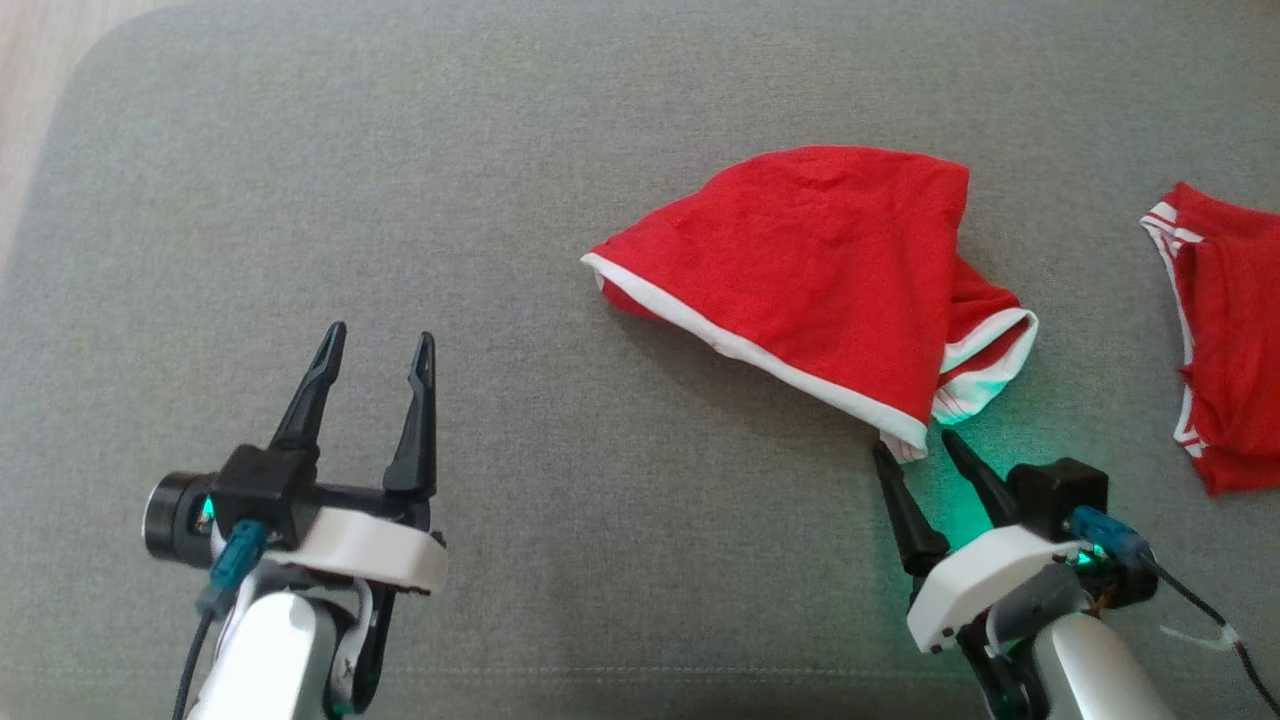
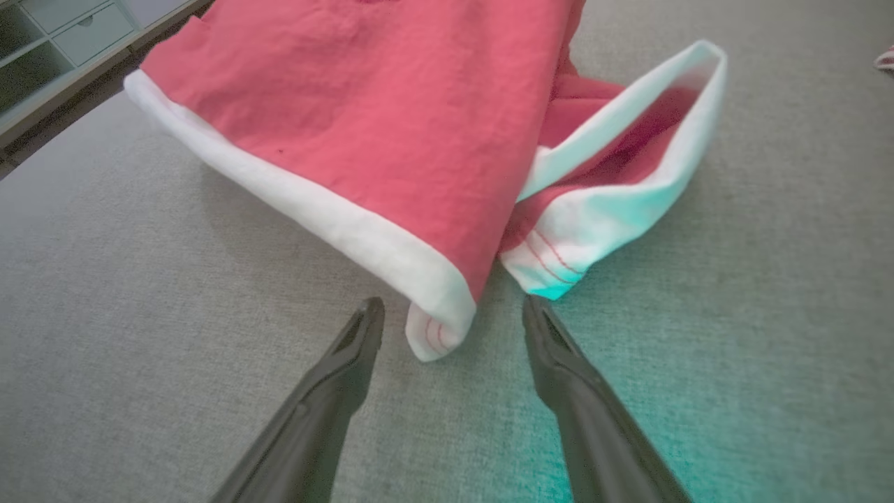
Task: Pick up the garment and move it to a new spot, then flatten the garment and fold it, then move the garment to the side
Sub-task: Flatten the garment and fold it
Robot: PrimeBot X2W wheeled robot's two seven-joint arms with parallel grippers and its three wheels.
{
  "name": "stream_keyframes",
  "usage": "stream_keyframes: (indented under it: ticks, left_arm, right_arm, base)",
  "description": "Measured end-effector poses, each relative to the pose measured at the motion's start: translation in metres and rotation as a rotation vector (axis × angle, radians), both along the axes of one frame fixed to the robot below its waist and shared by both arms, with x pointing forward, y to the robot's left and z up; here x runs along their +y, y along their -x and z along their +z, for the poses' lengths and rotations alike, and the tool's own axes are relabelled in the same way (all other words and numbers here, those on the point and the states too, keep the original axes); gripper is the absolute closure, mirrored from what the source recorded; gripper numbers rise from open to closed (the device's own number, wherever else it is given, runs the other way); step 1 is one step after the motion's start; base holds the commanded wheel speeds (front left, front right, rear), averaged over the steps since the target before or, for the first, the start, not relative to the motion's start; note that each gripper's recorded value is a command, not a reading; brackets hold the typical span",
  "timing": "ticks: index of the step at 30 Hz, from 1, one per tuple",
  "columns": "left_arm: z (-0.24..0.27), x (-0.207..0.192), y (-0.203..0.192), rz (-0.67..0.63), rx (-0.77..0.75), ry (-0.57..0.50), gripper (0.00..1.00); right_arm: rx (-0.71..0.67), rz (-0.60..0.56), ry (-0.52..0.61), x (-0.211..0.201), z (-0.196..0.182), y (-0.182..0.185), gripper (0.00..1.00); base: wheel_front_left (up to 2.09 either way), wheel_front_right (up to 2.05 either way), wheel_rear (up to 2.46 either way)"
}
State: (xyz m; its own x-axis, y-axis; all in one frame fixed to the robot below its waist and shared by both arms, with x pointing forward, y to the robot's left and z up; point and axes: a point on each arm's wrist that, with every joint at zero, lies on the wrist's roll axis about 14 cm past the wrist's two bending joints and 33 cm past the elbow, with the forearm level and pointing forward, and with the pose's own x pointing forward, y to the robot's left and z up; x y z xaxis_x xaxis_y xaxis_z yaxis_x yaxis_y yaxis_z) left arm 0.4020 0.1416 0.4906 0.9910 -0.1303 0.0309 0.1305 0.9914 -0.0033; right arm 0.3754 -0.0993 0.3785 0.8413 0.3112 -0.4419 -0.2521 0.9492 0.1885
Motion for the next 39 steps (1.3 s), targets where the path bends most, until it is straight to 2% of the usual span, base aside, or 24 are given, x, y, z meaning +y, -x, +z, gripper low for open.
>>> stream_keyframes:
  ticks: [1, 2, 3, 10, 16, 19, 22, 26, 27, 29, 30, 31, 32, 33, 39]
  left_arm:
    - [-0.001, 0.001, 0.0, 0.003, 0.004, 0.0, 0.0]
    - [-0.002, 0.001, 0.0, 0.005, 0.005, -0.001, 0.0]
    - [-0.001, 0.002, -0.001, 0.007, 0.004, 0.0, 0.0]
    - [0.0, 0.002, -0.002, 0.014, 0.003, 0.013, 0.0]
    - [-0.001, -0.001, -0.003, 0.006, 0.003, 0.015, 0.0]
    - [-0.002, -0.002, -0.004, 0.003, 0.005, 0.017, 0.0]
    - [-0.002, -0.001, -0.003, 0.006, 0.006, 0.019, 0.0]
    - [-0.001, 0.0, -0.003, 0.012, 0.005, 0.02, 0.0]
    - [-0.001, 0.0, -0.003, 0.011, 0.005, 0.02, 0.0]
    - [-0.001, 0.0, -0.004, 0.01, 0.004, 0.02, 0.0]
    - [-0.001, -0.001, -0.004, 0.009, 0.003, 0.021, 0.0]
    - [0.0, -0.001, -0.004, 0.007, 0.002, 0.021, 0.0]
    - [0.0, -0.002, -0.004, 0.006, 0.001, 0.022, 0.0]
    - [0.0, -0.003, -0.004, 0.004, 0.0, 0.022, 0.0]
    - [0.005, -0.005, -0.002, -0.003, -0.012, 0.024, 0.0]
  right_arm:
    - [0.007, 0.004, 0.002, 0.001, -0.003, -0.001, 0.07]
    - [0.015, 0.006, 0.005, 0.001, -0.005, -0.002, 0.62]
    - [0.017, 0.006, 0.005, 0.001, -0.007, -0.002, 1.0]
    - [-0.071, -0.014, 0.051, -0.018, 0.009, -0.019, 1.0]
    - [-0.254, -0.05, 0.159, -0.06, 0.06, -0.055, 1.0]
    - [-0.3, -0.091, 0.213, -0.085, 0.075, -0.068, 1.0]
    - [-0.265, -0.139, 0.24, -0.106, 0.066, -0.067, 1.0]
    - [-0.189, -0.131, 0.218, -0.098, 0.041, -0.059, 1.0]
    - [-0.172, -0.129, 0.203, -0.092, 0.035, -0.056, 0.9]
    - [-0.139, -0.117, 0.184, -0.083, 0.024, -0.049, 0.85]
    - [-0.125, -0.118, 0.174, -0.081, 0.019, -0.045, 0.72]
    - [-0.109, -0.121, 0.164, -0.079, 0.015, -0.04, 0.64]
    - [-0.096, -0.125, 0.157, -0.078, 0.01, -0.036, 0.39]
    - [-0.09, -0.132, 0.147, -0.078, 0.008, -0.033, 0.0]
    - [-0.176, -0.152, 0.099, -0.071, 0.025, -0.033, 0.0]
  base:
    - [0.0, 0.0, 0.0]
    - [0.0, 0.0, 0.0]
    - [0.0, 0.0, 0.0]
    - [0.0, 0.0, 0.0]
    - [0.0, 0.0, 0.0]
    - [0.0, 0.0, 0.0]
    - [0.0, 0.0, 0.0]
    - [0.0, 0.0, 0.0]
    - [0.0, 0.0, 0.0]
    - [0.0, 0.0, 0.0]
    - [0.0, 0.0, 0.0]
    - [0.0, 0.0, 0.0]
    - [0.0, 0.0, 0.0]
    - [0.0, 0.0, 0.0]
    - [0.0, 0.0, 0.0]
